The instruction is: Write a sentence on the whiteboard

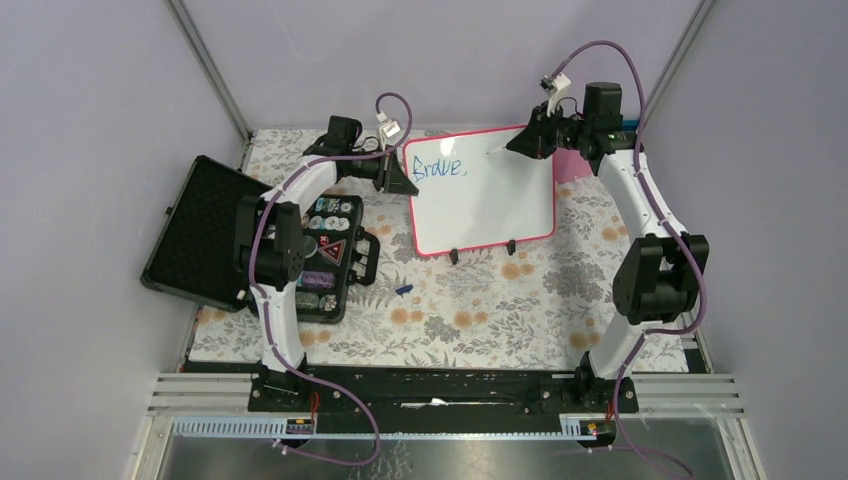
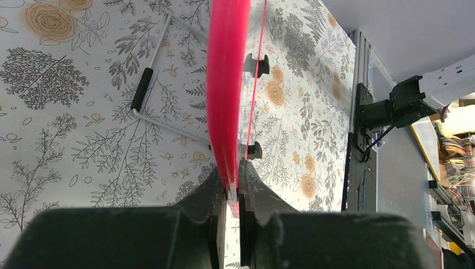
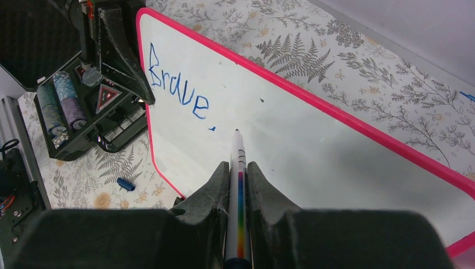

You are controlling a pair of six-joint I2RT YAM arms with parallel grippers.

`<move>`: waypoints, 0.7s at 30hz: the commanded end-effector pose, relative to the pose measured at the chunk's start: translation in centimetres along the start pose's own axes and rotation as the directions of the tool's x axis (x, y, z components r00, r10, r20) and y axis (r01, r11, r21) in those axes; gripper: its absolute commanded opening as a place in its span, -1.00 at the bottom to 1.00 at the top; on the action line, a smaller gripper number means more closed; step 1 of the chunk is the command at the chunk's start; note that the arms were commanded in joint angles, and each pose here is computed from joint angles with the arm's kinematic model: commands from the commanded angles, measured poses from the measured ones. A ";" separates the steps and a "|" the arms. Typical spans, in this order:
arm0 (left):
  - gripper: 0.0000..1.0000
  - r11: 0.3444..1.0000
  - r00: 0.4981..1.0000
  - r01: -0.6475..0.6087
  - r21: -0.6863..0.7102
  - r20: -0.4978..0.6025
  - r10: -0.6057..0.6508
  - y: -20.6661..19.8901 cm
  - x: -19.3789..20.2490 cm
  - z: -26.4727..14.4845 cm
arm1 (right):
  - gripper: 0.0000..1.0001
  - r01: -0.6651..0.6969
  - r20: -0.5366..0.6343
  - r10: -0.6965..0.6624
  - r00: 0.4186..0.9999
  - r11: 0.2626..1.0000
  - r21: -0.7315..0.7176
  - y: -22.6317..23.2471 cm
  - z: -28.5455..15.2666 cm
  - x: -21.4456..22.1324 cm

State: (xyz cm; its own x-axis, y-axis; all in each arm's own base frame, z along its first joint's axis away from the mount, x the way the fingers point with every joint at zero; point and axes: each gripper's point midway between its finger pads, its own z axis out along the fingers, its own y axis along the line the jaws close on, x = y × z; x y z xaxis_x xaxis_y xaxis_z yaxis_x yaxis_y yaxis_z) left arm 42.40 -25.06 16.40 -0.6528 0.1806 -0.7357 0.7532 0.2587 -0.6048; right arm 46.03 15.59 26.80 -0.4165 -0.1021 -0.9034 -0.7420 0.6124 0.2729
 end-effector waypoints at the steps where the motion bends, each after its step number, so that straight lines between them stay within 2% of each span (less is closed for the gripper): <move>1: -1.00 0.996 0.996 -0.084 -0.031 -0.002 0.084 1.0 -0.6 0.4 | -1.00 0.027 0.033 -0.027 0.999 1.000 -0.010 -0.3 0.2 -1.3; 21: -1.00 0.996 0.997 -0.083 -0.015 0.005 0.083 0.5 -1.0 0.3 | -1.00 -0.001 0.036 0.004 0.999 0.997 -0.075 0.4 0.9 -1.5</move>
State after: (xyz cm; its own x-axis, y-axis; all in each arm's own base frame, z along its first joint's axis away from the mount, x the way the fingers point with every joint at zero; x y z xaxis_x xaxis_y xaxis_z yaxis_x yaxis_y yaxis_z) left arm 42.36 -25.05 16.45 -0.6550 0.1810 -0.7336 0.7514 0.2587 -0.6070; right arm 46.47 16.05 25.37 -0.4636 -0.0867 -0.8818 -0.7381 0.5883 0.3302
